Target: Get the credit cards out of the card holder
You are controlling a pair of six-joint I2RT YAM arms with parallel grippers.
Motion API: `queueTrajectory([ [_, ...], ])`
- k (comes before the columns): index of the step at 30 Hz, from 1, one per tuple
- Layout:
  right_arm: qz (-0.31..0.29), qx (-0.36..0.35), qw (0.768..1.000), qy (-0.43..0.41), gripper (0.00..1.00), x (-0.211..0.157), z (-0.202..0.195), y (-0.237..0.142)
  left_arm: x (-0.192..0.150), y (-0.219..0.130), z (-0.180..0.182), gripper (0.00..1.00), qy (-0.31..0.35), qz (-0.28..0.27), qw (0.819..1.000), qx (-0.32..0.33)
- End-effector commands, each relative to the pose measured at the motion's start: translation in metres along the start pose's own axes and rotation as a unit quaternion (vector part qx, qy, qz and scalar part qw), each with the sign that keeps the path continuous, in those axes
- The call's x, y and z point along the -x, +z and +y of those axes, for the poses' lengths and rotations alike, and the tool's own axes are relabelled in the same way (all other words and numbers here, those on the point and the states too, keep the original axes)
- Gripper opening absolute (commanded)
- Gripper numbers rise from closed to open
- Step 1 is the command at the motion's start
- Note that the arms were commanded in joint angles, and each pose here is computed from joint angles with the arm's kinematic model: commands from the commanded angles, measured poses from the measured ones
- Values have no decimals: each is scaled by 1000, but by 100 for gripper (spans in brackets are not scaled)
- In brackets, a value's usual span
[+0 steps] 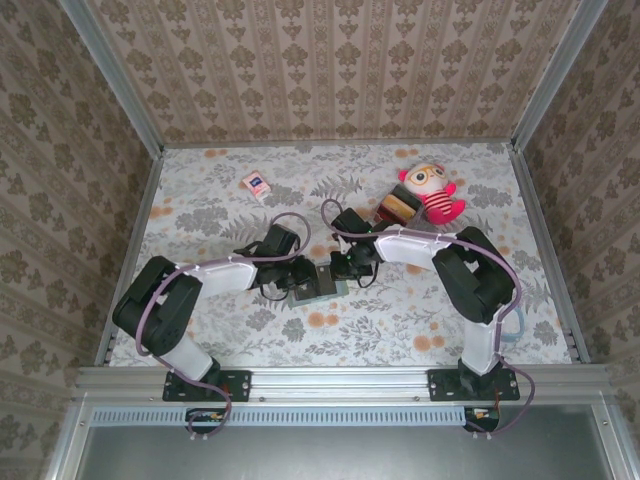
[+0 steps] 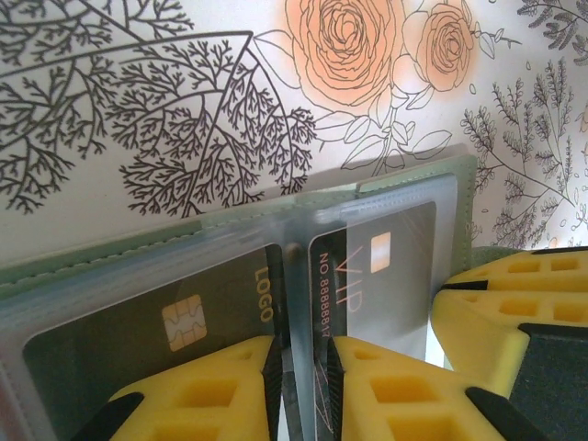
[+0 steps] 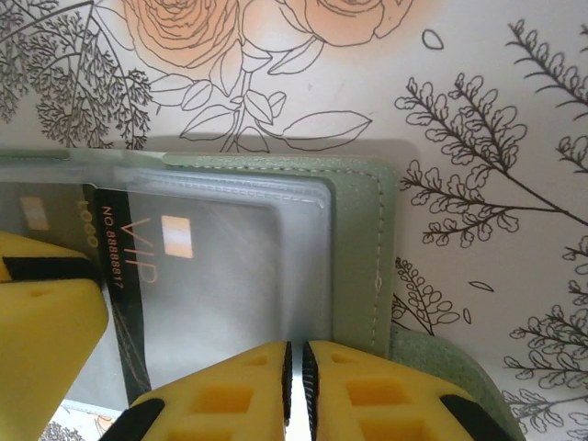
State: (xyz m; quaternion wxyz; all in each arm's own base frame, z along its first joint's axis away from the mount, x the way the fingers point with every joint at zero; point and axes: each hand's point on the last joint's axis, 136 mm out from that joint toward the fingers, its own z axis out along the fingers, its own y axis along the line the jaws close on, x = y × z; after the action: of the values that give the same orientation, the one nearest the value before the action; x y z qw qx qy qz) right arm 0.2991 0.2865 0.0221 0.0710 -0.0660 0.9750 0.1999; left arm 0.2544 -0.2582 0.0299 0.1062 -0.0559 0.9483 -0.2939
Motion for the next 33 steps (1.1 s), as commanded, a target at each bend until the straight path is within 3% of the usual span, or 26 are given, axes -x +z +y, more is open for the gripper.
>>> queueTrajectory([
  [1, 33, -23, 999, -2, 16, -13, -10, 10, -12, 7, 25, 25, -5, 21, 999, 42],
  [11, 50, -32, 998, -6, 16, -20, -17, 15, -7, 7, 0, 31, -7, 27, 999, -19],
  [19, 74, -48, 995, -42, 17, -28, -24, 13, -15, 7, 16, 30, -7, 38, 999, -3],
  [33, 93, -49, 993, -50, 17, -35, -27, 19, -11, 9, -6, 26, 6, 40, 998, -57],
])
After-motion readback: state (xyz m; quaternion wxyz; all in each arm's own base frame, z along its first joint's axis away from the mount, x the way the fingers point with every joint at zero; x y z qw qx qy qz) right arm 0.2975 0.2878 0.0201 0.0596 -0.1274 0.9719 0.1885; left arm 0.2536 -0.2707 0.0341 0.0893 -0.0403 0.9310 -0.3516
